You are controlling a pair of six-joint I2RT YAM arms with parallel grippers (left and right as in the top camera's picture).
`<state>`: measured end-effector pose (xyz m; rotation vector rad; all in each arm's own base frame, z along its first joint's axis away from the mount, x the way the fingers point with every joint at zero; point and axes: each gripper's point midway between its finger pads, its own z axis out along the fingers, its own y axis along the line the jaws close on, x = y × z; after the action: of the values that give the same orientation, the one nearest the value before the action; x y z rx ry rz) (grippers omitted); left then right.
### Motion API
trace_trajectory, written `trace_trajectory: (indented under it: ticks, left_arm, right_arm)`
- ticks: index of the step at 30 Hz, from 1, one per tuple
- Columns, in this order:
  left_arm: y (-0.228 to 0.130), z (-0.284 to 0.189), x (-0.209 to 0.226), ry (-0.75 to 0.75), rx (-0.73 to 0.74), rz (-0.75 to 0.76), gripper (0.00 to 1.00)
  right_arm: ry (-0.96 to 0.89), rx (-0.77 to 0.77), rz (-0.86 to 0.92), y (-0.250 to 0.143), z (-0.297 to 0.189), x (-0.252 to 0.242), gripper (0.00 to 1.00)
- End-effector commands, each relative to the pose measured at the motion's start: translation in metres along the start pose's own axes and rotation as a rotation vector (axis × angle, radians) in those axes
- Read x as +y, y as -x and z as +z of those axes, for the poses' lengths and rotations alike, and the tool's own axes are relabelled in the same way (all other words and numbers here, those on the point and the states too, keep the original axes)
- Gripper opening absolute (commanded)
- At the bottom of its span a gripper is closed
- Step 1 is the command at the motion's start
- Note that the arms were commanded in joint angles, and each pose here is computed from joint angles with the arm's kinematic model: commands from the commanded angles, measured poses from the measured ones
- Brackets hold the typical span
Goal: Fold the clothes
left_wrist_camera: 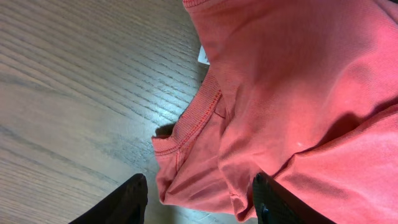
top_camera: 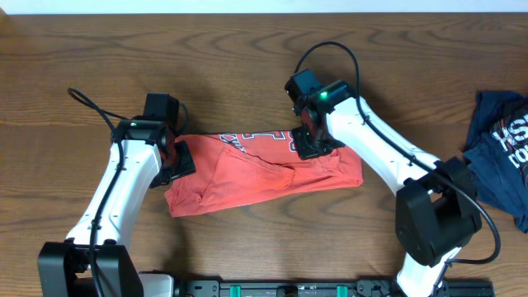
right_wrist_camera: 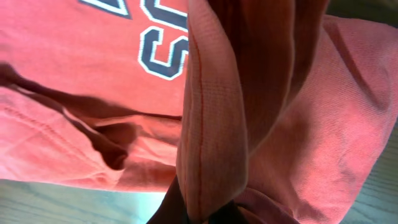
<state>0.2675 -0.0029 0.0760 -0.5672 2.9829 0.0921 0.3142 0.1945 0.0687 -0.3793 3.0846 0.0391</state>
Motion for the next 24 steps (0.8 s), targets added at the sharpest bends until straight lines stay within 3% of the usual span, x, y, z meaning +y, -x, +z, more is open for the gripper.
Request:
trace_trajectory:
  ticks: [1, 3, 4, 7, 16, 24]
  left_arm:
    - [0.003, -0.004, 0.001, -0.005, -0.014, -0.018, 0.56]
    - [0.004, -0.004, 0.001, -0.005, -0.014, -0.018, 0.56]
    - [0.003, -0.004, 0.001, -0.005, -0.014, -0.018, 0.56]
    - [0.003, -0.004, 0.001, -0.005, -0.014, -0.018, 0.56]
    - [0.004, -0.004, 0.001, -0.004, -0.015, -0.018, 0.57]
    - [0.004, -0.004, 0.002, -0.001, -0.016, -0.018, 0.57]
  right_arm:
    - [0.017, -0.001, -0.003, 0.0, 0.001, 0.011, 0.04]
    - [0.017, -0.001, -0.012, -0.001, 0.001, 0.015, 0.08]
    - [0.018, 0.001, -0.016, -0.002, 0.001, 0.016, 0.16]
    - [0.034, 0.007, -0.023, -0.004, 0.001, 0.021, 0.28]
    - [0.089, 0.016, -0.088, -0.006, 0.0, 0.033, 0.34]
    - [-0.116, -0.053, 0.069, 0.008, -0.011, -0.022, 0.33]
